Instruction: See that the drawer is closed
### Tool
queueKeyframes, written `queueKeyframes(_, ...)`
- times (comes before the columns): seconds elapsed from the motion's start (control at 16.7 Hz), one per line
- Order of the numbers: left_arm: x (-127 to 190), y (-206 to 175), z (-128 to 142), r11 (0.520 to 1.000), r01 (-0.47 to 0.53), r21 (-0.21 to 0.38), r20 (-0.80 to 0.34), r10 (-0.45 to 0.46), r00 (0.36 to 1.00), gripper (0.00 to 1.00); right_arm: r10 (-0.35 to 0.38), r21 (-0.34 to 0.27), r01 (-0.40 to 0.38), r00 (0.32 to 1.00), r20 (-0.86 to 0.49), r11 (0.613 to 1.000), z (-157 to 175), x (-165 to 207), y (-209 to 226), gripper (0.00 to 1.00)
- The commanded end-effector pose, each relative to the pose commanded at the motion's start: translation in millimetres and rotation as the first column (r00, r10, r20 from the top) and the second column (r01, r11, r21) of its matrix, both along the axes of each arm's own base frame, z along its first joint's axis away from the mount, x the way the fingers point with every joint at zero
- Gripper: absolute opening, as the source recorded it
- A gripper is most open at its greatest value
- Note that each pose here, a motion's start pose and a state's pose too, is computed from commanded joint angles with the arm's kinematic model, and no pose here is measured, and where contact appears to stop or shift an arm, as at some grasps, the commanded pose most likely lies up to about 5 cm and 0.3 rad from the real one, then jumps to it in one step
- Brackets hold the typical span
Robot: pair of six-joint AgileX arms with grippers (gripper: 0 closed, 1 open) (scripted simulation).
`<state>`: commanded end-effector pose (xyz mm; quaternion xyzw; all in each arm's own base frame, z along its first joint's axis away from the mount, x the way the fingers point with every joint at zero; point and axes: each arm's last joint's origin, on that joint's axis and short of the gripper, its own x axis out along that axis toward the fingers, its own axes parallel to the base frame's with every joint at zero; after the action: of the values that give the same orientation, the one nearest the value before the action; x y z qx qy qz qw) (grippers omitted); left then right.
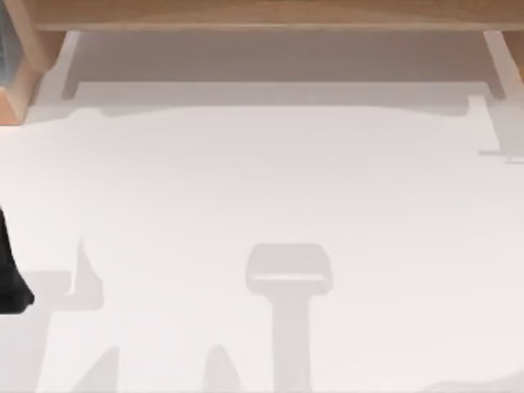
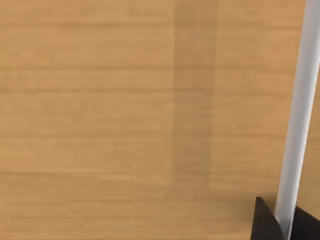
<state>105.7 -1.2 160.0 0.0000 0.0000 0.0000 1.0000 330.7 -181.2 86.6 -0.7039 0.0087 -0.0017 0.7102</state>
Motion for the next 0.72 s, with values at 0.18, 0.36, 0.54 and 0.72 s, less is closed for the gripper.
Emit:
queueKeyframes(0.18,0,0,0,1.0,0.0,0.0,0.0,0.0,1.0,1.0,-0.001,-0.011,0.001,1.0,0.02,1.0,5,29,-3,0.0)
queueKeyframes(0.36,0,0,0,1.0,0.0,0.0,0.0,0.0,1.0,1.0,-0.002,0.0,0.002,1.0,0.003,1.0,1,43,0,0.0)
queueKeyframes(0.54,0,0,0,1.0,0.0,0.0,0.0,0.0,1.0,1.0,-0.007,0.003,0.007,1.0,0.001,1.0,1,41,-2,0.0)
queueKeyframes(0.72,0,0,0,1.0,0.0,0.0,0.0,0.0,1.0,1.0,0.0,-0.005,0.0,1.0,0.014,1.0,5,52,-2,0.0)
